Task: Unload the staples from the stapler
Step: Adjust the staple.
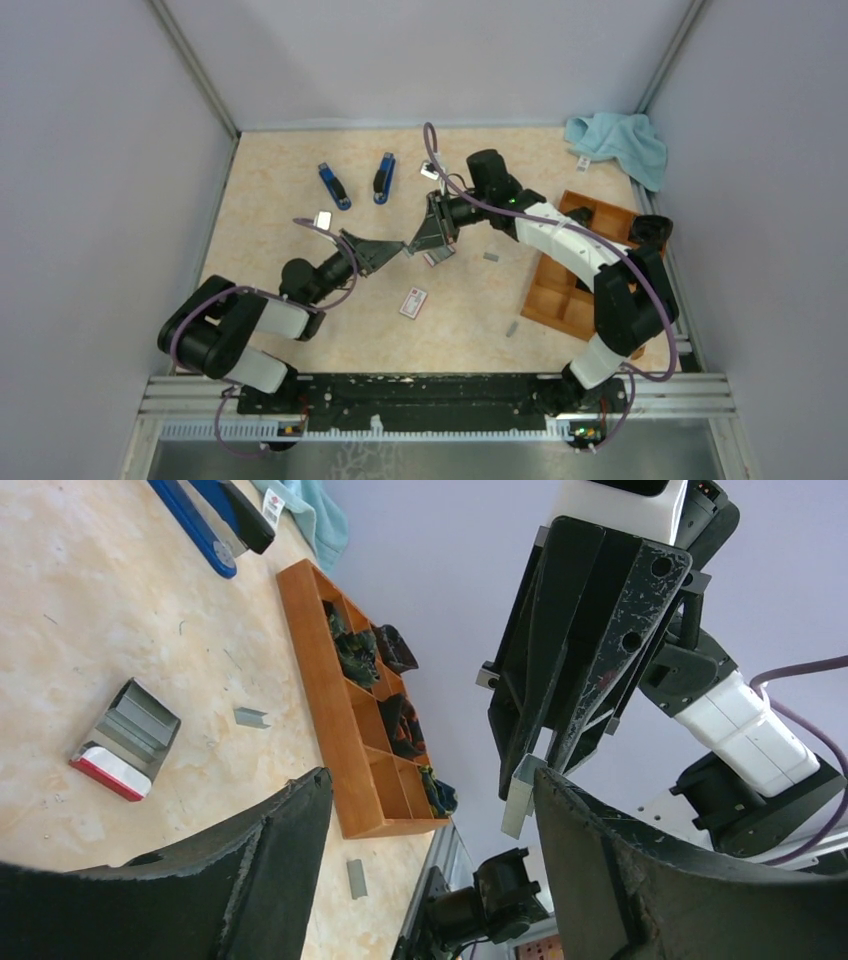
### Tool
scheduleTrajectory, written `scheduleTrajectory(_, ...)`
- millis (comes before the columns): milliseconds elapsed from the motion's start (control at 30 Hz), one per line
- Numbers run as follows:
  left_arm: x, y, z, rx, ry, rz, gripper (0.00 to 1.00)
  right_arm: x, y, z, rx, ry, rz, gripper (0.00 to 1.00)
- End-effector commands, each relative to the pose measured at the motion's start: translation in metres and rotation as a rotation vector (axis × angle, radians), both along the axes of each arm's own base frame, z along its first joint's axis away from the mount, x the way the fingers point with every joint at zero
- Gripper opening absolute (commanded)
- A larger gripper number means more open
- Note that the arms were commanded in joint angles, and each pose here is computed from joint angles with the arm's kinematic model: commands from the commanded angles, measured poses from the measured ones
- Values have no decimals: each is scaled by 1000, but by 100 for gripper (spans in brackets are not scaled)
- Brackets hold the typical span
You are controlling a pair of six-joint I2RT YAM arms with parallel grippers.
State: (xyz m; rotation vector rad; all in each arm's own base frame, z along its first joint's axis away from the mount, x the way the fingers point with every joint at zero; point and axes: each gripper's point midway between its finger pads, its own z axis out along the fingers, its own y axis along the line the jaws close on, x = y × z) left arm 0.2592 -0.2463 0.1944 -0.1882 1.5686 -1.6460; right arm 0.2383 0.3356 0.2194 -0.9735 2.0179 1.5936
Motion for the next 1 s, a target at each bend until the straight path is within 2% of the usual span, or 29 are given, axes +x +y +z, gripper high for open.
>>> scheduleTrajectory(0,-21,4,68,-132,-277,-52,76,-3,-1,25,75,-47,25,13)
scheduleTrajectory(67,-23,3,70,-135,-282,-61,72,-3,0,24,74,-45,26,13)
scheduleTrajectory(233,-25,6,77,-150,-299,-50,69,-2,0,20,68,-36,24,13)
scheduleTrajectory(433,-29,5,84,-165,-306,-74,61,-2,1,18,71,-15,28,13)
scheduleTrajectory(967,-39,5,96,-196,-326,-94,54,-6,4,18,100,41,50,13)
